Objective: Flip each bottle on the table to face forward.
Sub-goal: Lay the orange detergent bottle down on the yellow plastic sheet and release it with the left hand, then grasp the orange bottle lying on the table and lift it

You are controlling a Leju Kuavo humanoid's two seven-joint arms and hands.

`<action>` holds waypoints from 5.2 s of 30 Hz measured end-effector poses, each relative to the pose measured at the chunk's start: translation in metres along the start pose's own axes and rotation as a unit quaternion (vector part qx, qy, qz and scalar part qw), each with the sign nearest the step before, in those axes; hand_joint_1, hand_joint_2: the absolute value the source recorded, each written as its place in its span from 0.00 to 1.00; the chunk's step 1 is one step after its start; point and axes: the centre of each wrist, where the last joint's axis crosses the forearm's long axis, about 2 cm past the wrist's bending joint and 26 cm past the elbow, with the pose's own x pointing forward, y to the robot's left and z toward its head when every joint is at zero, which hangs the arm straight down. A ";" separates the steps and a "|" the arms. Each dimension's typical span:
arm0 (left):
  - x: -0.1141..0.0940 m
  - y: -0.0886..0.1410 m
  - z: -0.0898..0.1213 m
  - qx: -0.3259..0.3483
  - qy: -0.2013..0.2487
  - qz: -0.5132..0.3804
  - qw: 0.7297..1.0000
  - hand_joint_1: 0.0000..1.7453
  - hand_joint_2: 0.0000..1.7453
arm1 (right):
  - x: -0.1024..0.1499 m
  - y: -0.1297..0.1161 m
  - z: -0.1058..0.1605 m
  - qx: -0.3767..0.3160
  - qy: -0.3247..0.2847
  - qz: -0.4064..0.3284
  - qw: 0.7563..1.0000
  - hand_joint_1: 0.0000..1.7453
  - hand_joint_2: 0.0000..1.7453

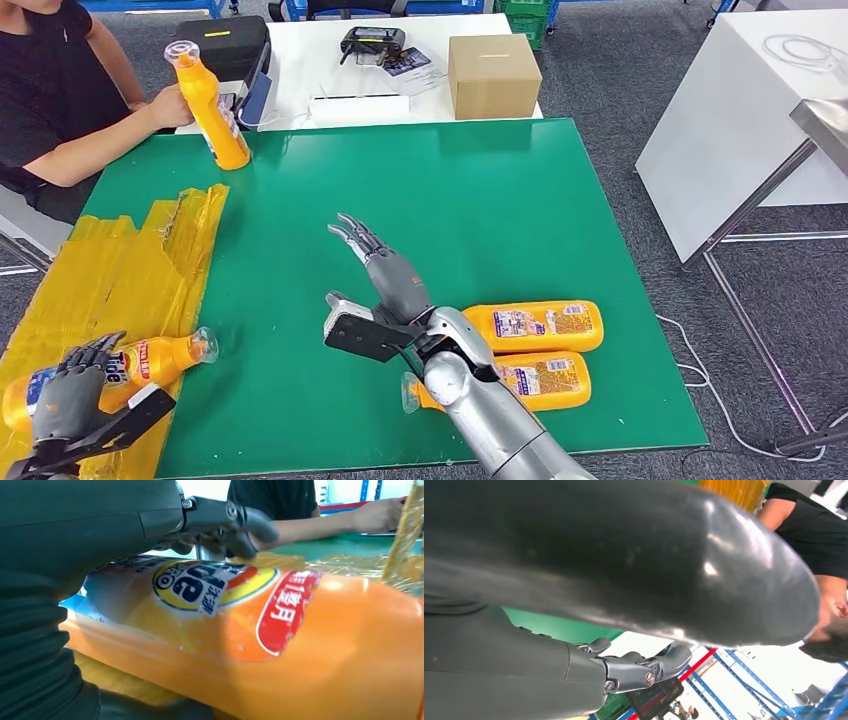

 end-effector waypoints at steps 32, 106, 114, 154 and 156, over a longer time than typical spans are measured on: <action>0.062 0.043 0.006 0.282 -0.170 0.623 0.709 0.00 0.00 | -0.002 0.017 0.016 0.020 -0.007 -0.025 0.999 0.00 0.00; 0.172 0.051 0.066 0.195 -0.272 0.670 0.663 0.00 0.00 | -0.040 -0.082 0.311 0.119 0.258 0.165 0.945 0.00 1.00; 0.169 0.053 0.066 0.189 -0.281 0.669 0.661 0.00 0.00 | -0.044 -0.103 0.320 0.142 0.272 0.179 0.935 0.00 1.00; 0.176 0.063 0.062 0.199 -0.302 0.670 0.648 0.00 0.00 | -0.054 -0.131 0.305 0.126 0.259 0.213 0.934 0.00 1.00; 0.176 0.063 0.062 0.199 -0.303 0.670 0.647 0.00 0.00 | -0.054 -0.132 0.305 0.126 0.261 0.214 0.933 0.00 1.00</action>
